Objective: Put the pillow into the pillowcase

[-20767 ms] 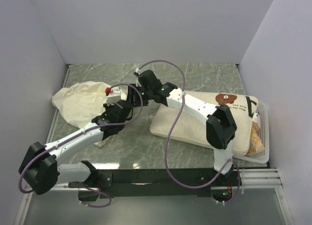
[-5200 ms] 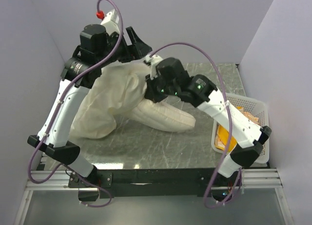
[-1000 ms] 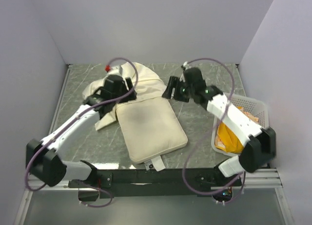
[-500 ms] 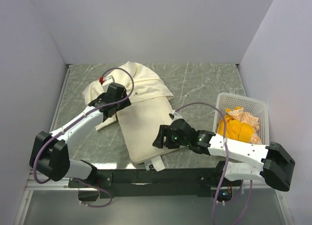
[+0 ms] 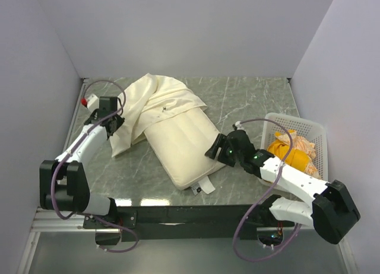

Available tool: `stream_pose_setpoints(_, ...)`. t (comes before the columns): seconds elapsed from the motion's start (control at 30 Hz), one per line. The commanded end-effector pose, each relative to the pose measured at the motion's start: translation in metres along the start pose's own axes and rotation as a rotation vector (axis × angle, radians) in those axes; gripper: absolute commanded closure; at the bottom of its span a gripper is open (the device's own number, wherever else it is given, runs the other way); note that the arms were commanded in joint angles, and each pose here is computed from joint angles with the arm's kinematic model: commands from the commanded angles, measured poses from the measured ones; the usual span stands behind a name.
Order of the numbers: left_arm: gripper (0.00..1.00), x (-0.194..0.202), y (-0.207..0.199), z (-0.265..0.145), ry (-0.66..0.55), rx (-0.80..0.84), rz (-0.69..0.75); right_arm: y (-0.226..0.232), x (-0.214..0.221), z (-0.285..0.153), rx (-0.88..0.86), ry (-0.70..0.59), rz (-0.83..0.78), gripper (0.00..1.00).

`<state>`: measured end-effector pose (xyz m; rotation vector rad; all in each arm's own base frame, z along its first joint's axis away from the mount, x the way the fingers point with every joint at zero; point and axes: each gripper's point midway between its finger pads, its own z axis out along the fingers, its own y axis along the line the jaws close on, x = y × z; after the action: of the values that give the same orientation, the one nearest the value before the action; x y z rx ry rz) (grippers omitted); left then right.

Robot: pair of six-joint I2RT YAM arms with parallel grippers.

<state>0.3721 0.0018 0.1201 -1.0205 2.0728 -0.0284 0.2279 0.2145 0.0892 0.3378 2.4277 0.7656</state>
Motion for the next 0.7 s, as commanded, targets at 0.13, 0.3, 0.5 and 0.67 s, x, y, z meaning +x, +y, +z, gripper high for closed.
stream_pose_setpoints(0.13, 0.44, -0.061, -0.1, -0.035, -0.057, 0.317, 0.1, -0.003, -0.07, -0.006, 0.094, -0.101, -0.067, 0.25)
stream_pose_setpoints(0.3, 0.2, -0.005, -0.132, -0.087, -0.065, 0.406, 0.337, 0.008, -0.072, -0.014, 0.052, -0.094, -0.086, 0.25)
stream_pose_setpoints(0.5, 0.14, 0.073, -0.13, -0.089, -0.032, 0.339, 0.591, 0.013, -0.06, -0.033, -0.023, -0.103, -0.045, 0.24)
stream_pose_setpoints(0.67, 0.09, 0.079, -0.128, -0.068, -0.06, 0.262, 0.656, 0.009, -0.041, -0.048, -0.094, -0.111, 0.028, 0.2)
